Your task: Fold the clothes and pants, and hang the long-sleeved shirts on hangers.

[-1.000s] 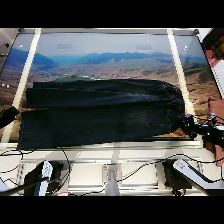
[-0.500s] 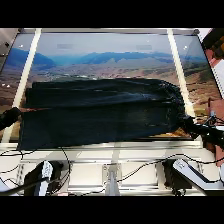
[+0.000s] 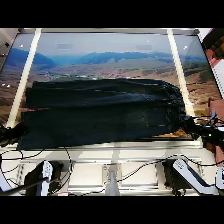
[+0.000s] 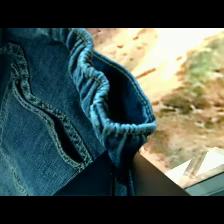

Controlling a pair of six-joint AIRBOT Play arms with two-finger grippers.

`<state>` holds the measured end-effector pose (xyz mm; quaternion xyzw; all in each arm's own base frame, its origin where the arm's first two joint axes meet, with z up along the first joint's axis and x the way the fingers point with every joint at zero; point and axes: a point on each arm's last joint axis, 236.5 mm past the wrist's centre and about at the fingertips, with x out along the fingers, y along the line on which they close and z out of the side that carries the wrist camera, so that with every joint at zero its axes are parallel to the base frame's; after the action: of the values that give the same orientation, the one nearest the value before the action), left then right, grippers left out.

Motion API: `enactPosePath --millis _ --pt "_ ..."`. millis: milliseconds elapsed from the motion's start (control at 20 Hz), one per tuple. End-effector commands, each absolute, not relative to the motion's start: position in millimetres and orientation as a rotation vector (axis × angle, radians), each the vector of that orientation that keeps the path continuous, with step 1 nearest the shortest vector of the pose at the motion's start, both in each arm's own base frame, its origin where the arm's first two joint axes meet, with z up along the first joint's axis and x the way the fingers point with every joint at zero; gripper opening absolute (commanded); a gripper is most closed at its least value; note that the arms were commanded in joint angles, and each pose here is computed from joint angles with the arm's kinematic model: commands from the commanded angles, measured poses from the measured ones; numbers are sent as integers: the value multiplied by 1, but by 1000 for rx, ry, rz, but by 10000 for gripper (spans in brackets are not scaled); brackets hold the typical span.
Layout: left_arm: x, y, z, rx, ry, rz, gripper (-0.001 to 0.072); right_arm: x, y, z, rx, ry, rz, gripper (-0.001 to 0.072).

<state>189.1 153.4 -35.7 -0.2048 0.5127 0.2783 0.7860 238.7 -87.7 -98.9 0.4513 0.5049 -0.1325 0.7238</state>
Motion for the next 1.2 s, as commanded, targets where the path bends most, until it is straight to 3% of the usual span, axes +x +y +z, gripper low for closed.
enactPosePath --millis 0,250,500,600,650,900,1150 --pt "163 171 -49 -550 1098 772 420 238 -84 -97 1003 1122 -278 37" --pt "127 207 -63 -677 1070 950 420 237 -84 -98 1000 1124 -280 36" --pt "140 199 -98 -736 1171 737 420 236 -80 -97 1007 1137 -266 36" --pt "146 210 -98 -738 1193 717 430 234 -76 -97 1013 1152 -252 36" --pt "151 220 -93 -713 1188 707 474 233 -75 -96 1015 1157 -247 36" --pt "166 253 -61 -616 1125 717 477 231 -77 -98 1000 1163 -253 36" --pt "151 227 -101 -668 1317 586 477 226 -78 -101 976 1185 -258 37"
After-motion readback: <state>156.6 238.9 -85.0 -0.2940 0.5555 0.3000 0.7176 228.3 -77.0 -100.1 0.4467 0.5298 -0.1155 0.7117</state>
